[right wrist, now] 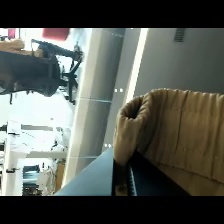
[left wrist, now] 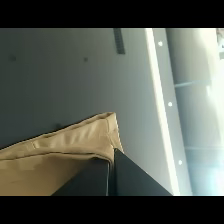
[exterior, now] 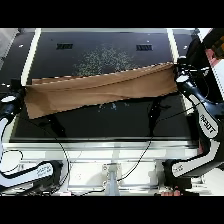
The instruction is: Fold the clothes and pants, and hang the long-sleeved shirts on hangers.
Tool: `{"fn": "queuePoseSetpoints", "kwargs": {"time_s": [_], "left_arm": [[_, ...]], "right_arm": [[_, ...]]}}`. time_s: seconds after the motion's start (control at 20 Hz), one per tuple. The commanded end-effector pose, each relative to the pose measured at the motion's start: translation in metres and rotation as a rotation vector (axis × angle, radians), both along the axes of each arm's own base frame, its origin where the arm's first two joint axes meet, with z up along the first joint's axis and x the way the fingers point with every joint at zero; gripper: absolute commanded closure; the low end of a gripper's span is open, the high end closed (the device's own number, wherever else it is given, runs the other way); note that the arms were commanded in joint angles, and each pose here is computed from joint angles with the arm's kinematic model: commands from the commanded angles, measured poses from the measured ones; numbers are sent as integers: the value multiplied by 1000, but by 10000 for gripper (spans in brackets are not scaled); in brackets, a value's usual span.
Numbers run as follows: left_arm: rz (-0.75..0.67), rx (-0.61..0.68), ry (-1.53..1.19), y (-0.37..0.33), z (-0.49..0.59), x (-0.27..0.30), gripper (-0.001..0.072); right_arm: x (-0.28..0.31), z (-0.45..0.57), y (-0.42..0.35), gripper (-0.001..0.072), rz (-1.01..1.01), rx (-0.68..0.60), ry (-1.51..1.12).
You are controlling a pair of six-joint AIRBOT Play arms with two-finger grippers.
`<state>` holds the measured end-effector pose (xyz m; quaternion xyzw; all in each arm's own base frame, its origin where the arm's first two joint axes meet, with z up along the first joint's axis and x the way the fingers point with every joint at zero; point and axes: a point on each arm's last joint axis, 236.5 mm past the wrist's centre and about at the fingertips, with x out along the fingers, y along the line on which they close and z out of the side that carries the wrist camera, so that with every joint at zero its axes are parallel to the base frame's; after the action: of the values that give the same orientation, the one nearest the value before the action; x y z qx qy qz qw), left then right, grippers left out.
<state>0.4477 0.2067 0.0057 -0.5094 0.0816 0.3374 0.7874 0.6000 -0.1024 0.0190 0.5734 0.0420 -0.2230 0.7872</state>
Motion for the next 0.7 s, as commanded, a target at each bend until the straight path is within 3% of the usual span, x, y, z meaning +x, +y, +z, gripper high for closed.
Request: {"fn": "queuePoseSetpoints", "kwargs": {"time_s": [0.0, 0.5, 0.55, 0.65], "left_arm": [[0, 10, 10, 1, -4, 1, 692], [38, -50, 14, 2, -21, 0, 690], [32, -41, 17, 2, -21, 0, 637], [-22, 33, 45, 1, -18, 3, 222]], "right_arm": [[8, 2, 2, 668, 5, -7, -12], [16, -8, 3, 667, 16, -18, 5], [16, -8, 3, 635, 18, -21, 5], [18, -7, 7, 312, 52, -69, 14]]}}
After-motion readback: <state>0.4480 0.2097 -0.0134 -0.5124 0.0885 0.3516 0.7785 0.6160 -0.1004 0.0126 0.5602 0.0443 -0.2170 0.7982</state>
